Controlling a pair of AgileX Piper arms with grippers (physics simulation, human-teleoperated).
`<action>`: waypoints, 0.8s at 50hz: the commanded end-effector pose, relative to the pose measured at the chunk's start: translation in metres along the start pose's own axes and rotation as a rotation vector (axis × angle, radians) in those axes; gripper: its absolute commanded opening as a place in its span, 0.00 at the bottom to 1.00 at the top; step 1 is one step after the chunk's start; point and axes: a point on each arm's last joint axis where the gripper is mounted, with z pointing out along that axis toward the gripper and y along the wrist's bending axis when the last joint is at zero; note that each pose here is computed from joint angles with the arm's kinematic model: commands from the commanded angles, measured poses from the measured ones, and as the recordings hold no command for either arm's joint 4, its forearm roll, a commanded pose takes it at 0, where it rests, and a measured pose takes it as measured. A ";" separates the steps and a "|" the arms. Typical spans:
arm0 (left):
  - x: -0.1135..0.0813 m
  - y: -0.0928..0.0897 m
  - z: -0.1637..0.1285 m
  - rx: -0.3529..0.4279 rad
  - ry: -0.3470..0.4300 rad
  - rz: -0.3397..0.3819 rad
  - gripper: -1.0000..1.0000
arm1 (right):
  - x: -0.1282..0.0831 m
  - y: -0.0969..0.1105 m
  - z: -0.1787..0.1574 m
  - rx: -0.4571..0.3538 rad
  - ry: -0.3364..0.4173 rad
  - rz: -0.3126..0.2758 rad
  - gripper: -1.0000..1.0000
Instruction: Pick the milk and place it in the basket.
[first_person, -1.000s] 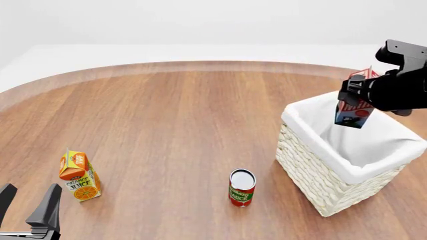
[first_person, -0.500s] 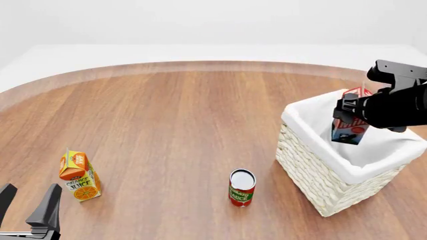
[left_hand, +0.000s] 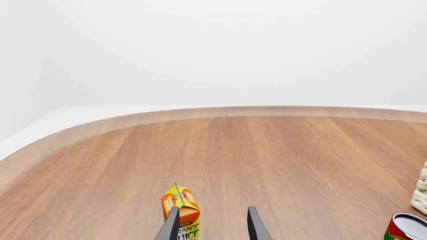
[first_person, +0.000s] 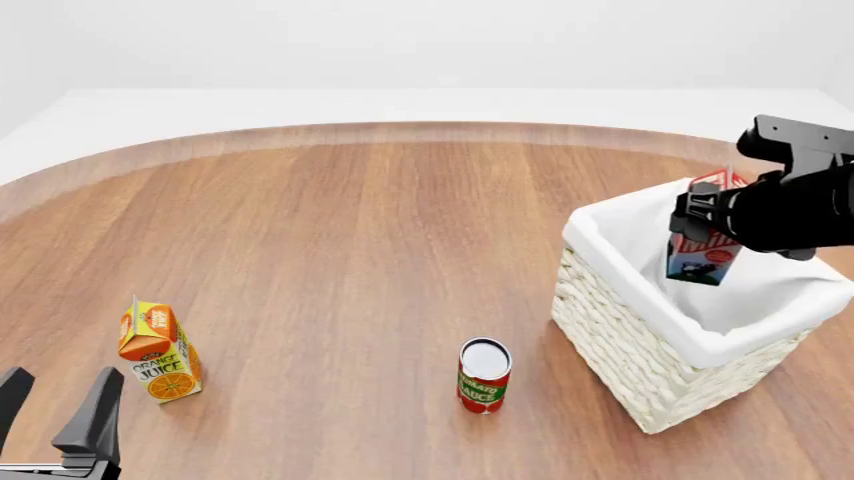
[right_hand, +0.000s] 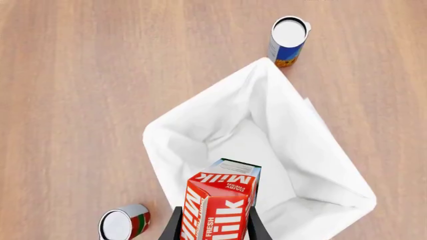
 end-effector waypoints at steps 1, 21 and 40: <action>0.000 0.000 0.000 0.000 0.000 0.000 1.00 | -0.005 0.000 0.005 -0.002 -0.021 0.016 0.00; 0.000 0.000 0.000 0.000 0.000 0.000 1.00 | -0.005 -0.008 0.039 0.021 0.002 0.022 0.00; 0.000 0.000 0.000 0.000 0.000 0.000 1.00 | -0.008 -0.025 0.052 0.063 0.007 0.044 1.00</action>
